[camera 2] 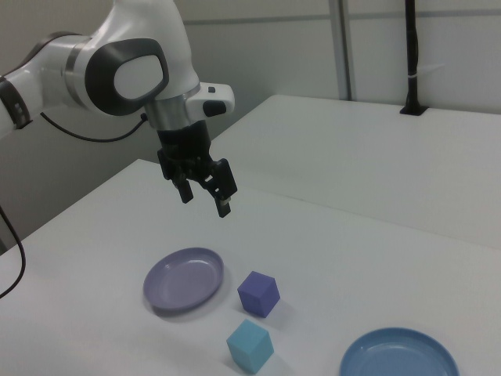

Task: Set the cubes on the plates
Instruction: 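Move the open gripper down over the dark purple cube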

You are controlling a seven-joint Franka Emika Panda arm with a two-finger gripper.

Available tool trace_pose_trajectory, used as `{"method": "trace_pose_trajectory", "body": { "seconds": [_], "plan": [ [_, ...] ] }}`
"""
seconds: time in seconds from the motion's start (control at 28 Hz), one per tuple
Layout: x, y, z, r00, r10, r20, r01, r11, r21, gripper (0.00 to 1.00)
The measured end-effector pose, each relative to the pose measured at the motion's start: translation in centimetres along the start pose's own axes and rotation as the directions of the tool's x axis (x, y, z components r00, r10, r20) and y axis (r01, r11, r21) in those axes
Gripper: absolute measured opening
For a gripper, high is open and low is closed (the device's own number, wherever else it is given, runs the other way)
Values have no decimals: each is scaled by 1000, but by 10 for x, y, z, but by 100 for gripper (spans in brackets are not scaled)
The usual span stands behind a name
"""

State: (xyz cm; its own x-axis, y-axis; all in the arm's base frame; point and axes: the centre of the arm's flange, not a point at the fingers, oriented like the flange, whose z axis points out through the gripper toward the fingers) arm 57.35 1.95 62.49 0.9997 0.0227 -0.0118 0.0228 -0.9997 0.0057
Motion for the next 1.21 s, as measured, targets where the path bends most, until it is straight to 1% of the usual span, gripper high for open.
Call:
{"method": "trace_pose_trajectory", "body": {
  "seconds": [0.14,0.36,0.54,0.68,0.79,1.0,1.11,1.21],
  "plan": [
    [3,-2,6,1000,-5,9,5,1000,0,100],
    [29,-13,35,1000,-23,-14,23,1000,3,100],
    [47,-22,67,999,-36,4,36,999,8,100],
    [63,-37,100,998,-56,1,56,998,15,100],
    [74,-50,135,997,-74,-8,75,997,16,100],
    [85,-65,198,995,-95,1,95,995,17,100],
    [89,-64,215,996,-92,8,92,996,17,100],
    [92,-58,222,997,-82,6,82,997,15,100]
  ]
}}
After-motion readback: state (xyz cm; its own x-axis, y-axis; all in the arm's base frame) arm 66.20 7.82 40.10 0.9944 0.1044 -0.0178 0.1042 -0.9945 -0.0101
